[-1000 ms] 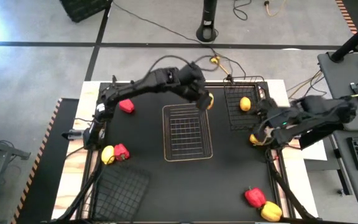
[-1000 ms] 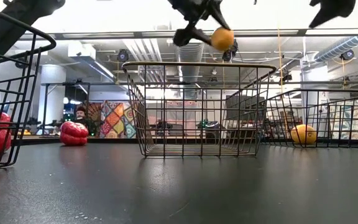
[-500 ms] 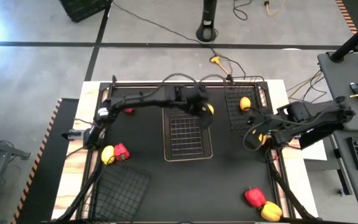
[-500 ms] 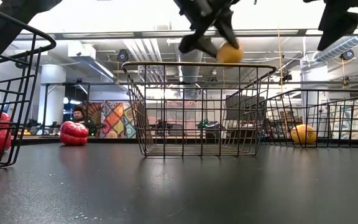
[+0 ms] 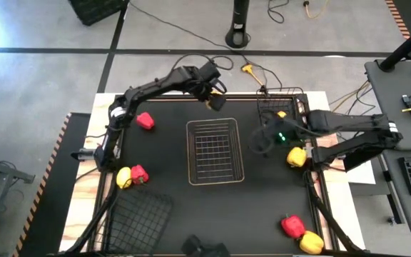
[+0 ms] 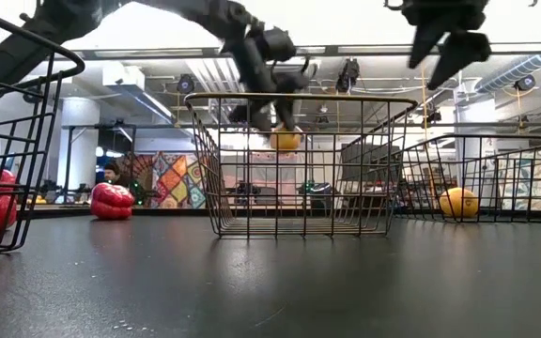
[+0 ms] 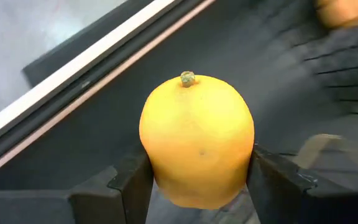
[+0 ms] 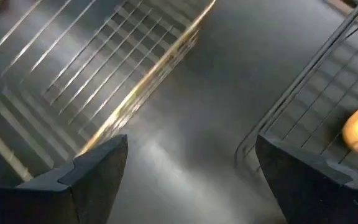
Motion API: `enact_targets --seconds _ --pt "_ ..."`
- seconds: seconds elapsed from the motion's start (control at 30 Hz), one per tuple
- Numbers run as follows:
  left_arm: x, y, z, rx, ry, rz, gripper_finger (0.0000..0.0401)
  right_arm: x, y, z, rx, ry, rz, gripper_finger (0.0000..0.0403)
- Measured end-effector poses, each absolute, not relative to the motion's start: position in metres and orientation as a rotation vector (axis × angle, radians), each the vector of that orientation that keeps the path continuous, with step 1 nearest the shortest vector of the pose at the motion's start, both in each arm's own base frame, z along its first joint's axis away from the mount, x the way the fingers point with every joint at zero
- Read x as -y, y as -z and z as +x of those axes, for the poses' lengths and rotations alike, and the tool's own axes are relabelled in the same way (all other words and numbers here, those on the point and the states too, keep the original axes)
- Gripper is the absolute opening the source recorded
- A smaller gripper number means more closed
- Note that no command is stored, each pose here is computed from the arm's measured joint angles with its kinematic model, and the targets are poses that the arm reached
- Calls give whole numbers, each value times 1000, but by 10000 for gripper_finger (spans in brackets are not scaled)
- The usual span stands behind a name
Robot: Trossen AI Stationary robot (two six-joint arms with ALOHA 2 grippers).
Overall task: Sort produce into baskets
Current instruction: Put the top lemon into the top black wire basket
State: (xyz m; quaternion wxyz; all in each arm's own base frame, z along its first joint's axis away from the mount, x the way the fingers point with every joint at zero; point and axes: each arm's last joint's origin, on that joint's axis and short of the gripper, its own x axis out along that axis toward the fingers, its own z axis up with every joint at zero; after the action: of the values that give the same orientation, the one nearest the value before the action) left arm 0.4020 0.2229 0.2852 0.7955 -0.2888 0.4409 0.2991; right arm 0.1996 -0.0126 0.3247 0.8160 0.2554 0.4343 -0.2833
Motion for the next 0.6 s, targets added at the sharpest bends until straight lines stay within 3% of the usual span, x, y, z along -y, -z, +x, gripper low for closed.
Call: enact_targets --seconds 0.37,0.6 --pt "-256 -215 399 -943 -747 -789 200 53 -362 227 -854 651 476 345" --pt "-266 -200 409 -964 -797 -846 201 57 -374 240 -840 620 480 339"
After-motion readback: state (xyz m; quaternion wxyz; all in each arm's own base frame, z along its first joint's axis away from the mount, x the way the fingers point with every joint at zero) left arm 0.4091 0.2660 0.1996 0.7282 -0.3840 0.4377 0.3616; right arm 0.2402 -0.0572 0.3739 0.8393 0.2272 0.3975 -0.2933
